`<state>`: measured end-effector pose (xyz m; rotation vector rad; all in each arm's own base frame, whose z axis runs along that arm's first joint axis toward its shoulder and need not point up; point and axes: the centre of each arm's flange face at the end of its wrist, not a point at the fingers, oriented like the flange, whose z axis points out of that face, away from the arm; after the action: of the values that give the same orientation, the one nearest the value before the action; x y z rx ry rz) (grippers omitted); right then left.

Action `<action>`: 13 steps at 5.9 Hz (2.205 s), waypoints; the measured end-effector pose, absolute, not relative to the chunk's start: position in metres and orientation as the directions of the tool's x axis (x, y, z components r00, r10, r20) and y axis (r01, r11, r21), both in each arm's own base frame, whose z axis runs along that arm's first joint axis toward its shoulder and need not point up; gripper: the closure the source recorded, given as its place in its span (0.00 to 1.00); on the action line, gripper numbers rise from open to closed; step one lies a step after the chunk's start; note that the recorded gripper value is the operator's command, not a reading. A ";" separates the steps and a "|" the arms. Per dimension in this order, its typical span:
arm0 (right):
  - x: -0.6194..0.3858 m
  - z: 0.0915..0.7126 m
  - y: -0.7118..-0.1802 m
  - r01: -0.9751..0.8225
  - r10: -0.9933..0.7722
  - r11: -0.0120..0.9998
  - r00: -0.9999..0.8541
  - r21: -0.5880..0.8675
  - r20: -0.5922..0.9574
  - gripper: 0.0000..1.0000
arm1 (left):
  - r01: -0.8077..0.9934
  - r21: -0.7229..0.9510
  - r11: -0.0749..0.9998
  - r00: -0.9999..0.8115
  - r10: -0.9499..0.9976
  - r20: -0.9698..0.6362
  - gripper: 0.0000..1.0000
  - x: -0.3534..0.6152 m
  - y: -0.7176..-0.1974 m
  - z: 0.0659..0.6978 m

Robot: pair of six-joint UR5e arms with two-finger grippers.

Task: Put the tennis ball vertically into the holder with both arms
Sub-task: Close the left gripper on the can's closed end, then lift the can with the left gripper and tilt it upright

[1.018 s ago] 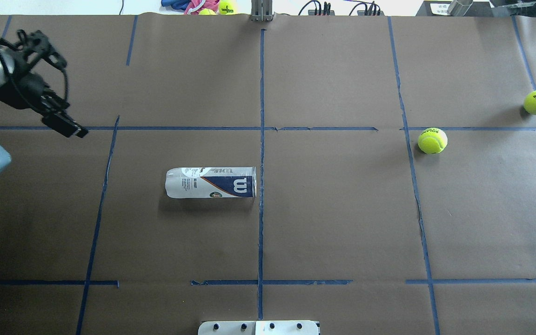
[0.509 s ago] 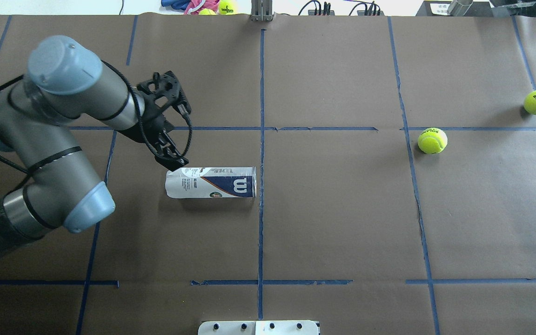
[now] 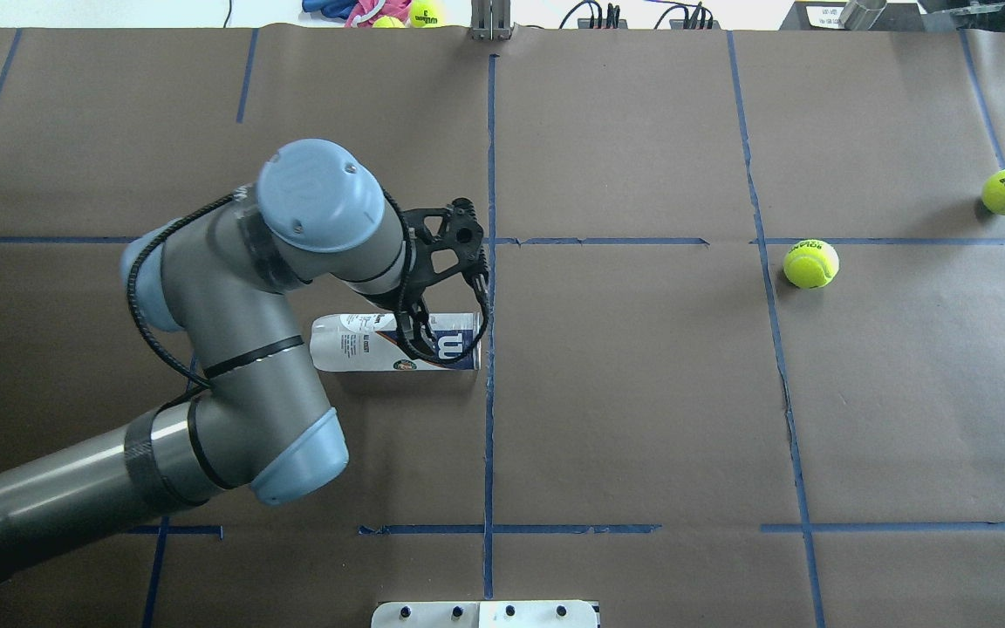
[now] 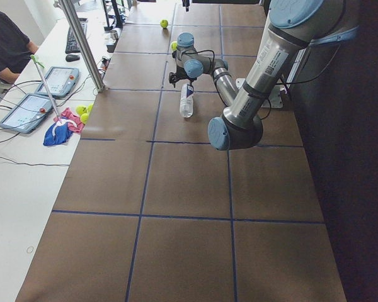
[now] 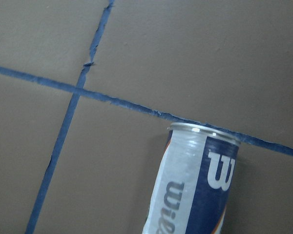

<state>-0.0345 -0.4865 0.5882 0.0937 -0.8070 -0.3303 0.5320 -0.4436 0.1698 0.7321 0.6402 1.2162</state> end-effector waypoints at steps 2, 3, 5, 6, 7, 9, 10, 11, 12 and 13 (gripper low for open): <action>-0.040 0.587 -0.485 0.270 -0.342 0.938 0.640 0.216 0.688 0.00 | -0.640 0.751 0.159 0.216 0.976 -0.022 0.00 0.574 -0.442 0.156; -0.039 0.588 -0.485 0.269 -0.340 0.939 0.641 0.214 0.688 0.00 | -0.673 0.724 0.148 0.211 0.977 -0.004 0.00 0.584 -0.444 0.147; -0.039 0.590 -0.483 0.265 -0.331 0.942 0.644 0.205 0.690 0.00 | -0.731 0.676 0.095 0.192 0.979 0.070 0.00 0.602 -0.431 0.144; -0.039 0.592 -0.482 0.265 -0.329 0.943 0.645 0.201 0.690 0.00 | -0.744 0.663 0.081 0.180 0.980 0.082 0.00 0.609 -0.423 0.148; -0.038 0.594 -0.482 0.267 -0.327 0.943 0.646 0.198 0.690 0.00 | -0.750 0.657 0.076 0.172 0.981 0.084 0.00 0.614 -0.418 0.151; -0.038 0.596 -0.481 0.270 -0.331 0.942 0.646 0.200 0.688 0.00 | -0.774 0.629 0.077 0.177 0.979 0.098 0.00 0.626 -0.419 0.165; -0.038 0.596 -0.481 0.271 -0.333 0.941 0.645 0.201 0.688 0.00 | -0.780 0.620 0.078 0.178 0.979 0.101 0.00 0.629 -0.420 0.171; -0.038 0.595 -0.481 0.272 -0.334 0.941 0.645 0.202 0.687 0.00 | -0.785 0.615 0.077 0.175 0.979 0.101 0.00 0.632 -0.420 0.176; -0.038 0.595 -0.481 0.272 -0.334 0.941 0.645 0.203 0.687 0.00 | -0.789 0.609 0.076 0.171 0.980 0.100 0.00 0.635 -0.419 0.180; -0.038 0.595 -0.481 0.272 -0.335 0.941 0.645 0.203 0.687 0.00 | -0.794 0.603 0.076 0.168 0.981 0.098 0.03 0.638 -0.419 0.184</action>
<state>-0.0381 -0.4811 0.5947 0.0842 -0.7985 -0.3456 0.6382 -0.4192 0.1836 0.6071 0.3769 1.3785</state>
